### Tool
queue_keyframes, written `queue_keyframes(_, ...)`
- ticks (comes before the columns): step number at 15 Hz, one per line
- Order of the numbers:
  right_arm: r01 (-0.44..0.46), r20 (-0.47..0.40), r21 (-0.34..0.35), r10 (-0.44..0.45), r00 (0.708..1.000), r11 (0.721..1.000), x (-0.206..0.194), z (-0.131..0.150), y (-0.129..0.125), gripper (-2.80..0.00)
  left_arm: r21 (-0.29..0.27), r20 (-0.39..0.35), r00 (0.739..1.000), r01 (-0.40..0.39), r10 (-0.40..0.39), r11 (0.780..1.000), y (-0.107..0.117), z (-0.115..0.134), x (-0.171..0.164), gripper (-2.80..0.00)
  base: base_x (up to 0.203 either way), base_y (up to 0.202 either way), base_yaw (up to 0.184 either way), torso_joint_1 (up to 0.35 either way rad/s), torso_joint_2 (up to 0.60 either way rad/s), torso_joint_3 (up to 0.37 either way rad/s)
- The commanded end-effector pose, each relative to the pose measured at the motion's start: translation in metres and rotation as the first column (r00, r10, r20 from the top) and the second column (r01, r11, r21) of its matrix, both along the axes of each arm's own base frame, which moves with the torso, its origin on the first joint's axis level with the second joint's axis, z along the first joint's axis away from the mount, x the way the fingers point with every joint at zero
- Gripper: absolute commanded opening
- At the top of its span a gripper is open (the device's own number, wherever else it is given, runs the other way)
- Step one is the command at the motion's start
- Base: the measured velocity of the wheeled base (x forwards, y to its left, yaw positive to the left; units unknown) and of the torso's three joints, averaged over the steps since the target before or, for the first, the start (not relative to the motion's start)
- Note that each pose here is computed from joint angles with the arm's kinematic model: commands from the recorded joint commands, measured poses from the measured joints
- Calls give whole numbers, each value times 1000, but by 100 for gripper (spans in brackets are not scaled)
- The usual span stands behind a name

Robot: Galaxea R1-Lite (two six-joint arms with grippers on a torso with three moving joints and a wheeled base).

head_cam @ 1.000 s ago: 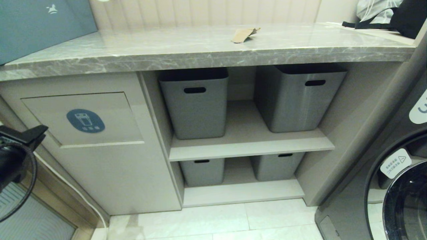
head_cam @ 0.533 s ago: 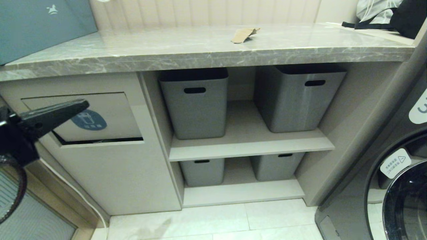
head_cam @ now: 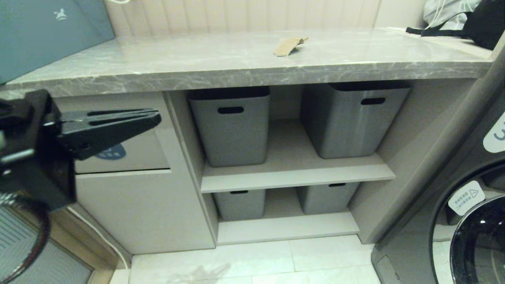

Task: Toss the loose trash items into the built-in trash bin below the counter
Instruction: Pick up the garbage

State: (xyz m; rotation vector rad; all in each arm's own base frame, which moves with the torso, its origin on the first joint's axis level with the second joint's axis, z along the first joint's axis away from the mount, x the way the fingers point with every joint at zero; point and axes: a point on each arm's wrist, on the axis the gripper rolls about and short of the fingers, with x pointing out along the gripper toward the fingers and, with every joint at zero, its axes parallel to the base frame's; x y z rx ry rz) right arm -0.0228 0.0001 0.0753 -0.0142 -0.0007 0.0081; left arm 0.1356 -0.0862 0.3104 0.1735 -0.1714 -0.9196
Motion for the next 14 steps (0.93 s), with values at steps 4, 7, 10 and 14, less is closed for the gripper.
queue_keyframes(4, -1, 4, -1, 1, 1000, 1000, 0, 0, 0, -280, 2, 11, 1000, 26, -26, 1000, -36, 19, 40, -280, 0, 0, 0, 172, -525, -297)
queue_keyframes(7, -1, 2, 2, 1, 1000, 1000, 0, 0, 0, -280, 4, 8, 999, 44, -44, 999, -70, 27, 77, -280, 0, 0, 0, 185, -481, -291)
queue_keyframes(10, 3, 1, 8, -3, 1000, 1000, 0, 0, 0, -280, 14, -12, 1000, 26, -26, 1000, -96, 21, 103, -280, 0, 0, 0, 192, -478, -281)
queue_keyframes(14, 3, 1, 11, -3, 1000, 1000, 0, 0, 0, -280, 26, -32, 999, -8, 9, 1000, -114, 11, 132, -280, 0, 0, 0, 211, -487, -280)
